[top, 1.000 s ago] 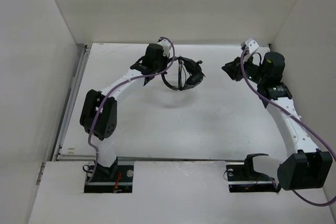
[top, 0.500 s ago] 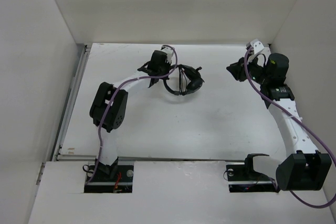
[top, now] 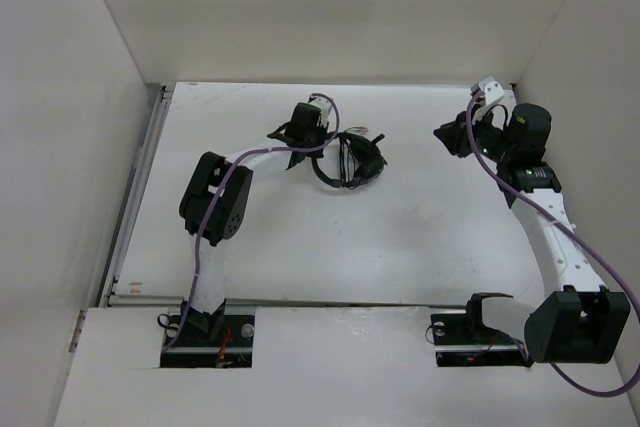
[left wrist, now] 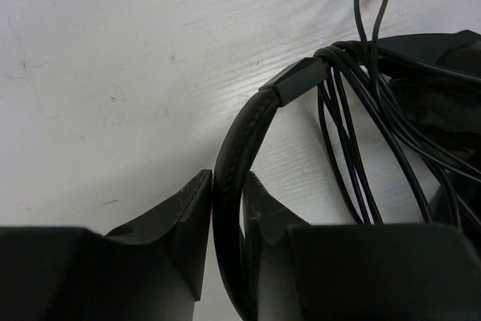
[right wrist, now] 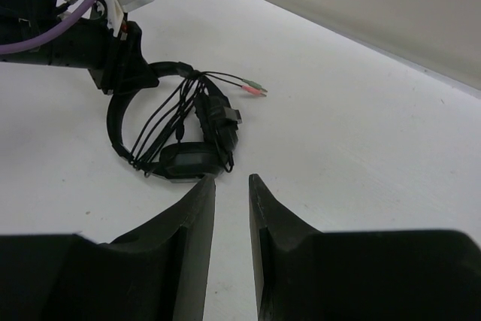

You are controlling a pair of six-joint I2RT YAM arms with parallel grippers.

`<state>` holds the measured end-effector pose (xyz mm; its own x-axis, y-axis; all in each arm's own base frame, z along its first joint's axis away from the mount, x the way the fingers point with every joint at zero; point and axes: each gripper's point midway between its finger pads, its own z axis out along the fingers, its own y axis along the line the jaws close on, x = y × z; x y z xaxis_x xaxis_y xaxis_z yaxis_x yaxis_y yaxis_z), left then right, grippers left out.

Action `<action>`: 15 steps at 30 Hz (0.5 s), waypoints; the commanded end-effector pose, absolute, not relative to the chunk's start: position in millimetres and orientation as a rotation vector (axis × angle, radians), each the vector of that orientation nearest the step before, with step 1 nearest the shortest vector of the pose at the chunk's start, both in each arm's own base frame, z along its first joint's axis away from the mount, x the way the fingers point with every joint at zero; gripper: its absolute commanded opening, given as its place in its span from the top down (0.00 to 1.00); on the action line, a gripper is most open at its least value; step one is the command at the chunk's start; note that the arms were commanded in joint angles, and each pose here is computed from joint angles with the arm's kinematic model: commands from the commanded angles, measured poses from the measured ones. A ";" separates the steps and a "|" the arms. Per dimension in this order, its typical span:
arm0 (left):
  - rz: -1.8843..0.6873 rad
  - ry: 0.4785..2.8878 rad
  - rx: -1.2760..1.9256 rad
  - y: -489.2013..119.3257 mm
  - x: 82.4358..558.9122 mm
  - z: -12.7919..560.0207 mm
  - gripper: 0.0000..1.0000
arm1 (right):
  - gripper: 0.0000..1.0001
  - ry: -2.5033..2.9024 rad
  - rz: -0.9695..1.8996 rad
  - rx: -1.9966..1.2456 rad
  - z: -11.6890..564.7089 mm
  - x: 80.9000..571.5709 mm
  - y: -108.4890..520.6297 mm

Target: Wrap the headphones

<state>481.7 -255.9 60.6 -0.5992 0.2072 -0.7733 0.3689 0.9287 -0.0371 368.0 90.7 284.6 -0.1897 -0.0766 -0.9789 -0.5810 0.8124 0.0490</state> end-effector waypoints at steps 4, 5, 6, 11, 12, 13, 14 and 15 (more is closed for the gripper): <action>-0.286 2.169 0.361 -265.1 490.3 77.3 0.69 | 0.70 1.679 0.480 -0.506 296.8 370.0 86.9; -0.286 2.170 0.360 -265.0 490.0 77.0 0.64 | 0.70 1.679 0.479 -0.505 296.8 370.1 86.4; -0.287 2.172 0.359 -264.9 489.6 76.4 0.58 | 0.70 1.679 0.479 -0.505 296.8 370.1 86.4; -0.281 2.169 0.347 -259.1 489.0 82.3 0.54 | 0.70 1.679 0.475 -0.510 296.3 370.5 85.8; -0.280 2.163 0.341 -256.5 489.6 87.7 0.53 | 0.70 1.680 0.473 -0.509 295.6 370.6 85.2; -0.280 2.159 0.339 -254.8 488.3 94.0 0.52 | 0.69 1.678 0.469 -0.511 296.1 370.5 84.9; -0.290 2.148 0.329 -252.7 487.5 105.6 0.51 | 0.69 1.679 0.467 -0.511 295.4 370.6 84.6; -0.306 2.134 0.321 -251.9 485.6 118.6 0.49 | 0.69 1.680 0.462 -0.509 295.3 371.1 83.5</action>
<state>483.4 -256.1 62.4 -0.6006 0.1767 -0.7798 0.3518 0.9342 -0.0593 369.3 85.5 284.6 -0.1901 -0.0748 -0.9789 -0.5697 0.8205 0.0479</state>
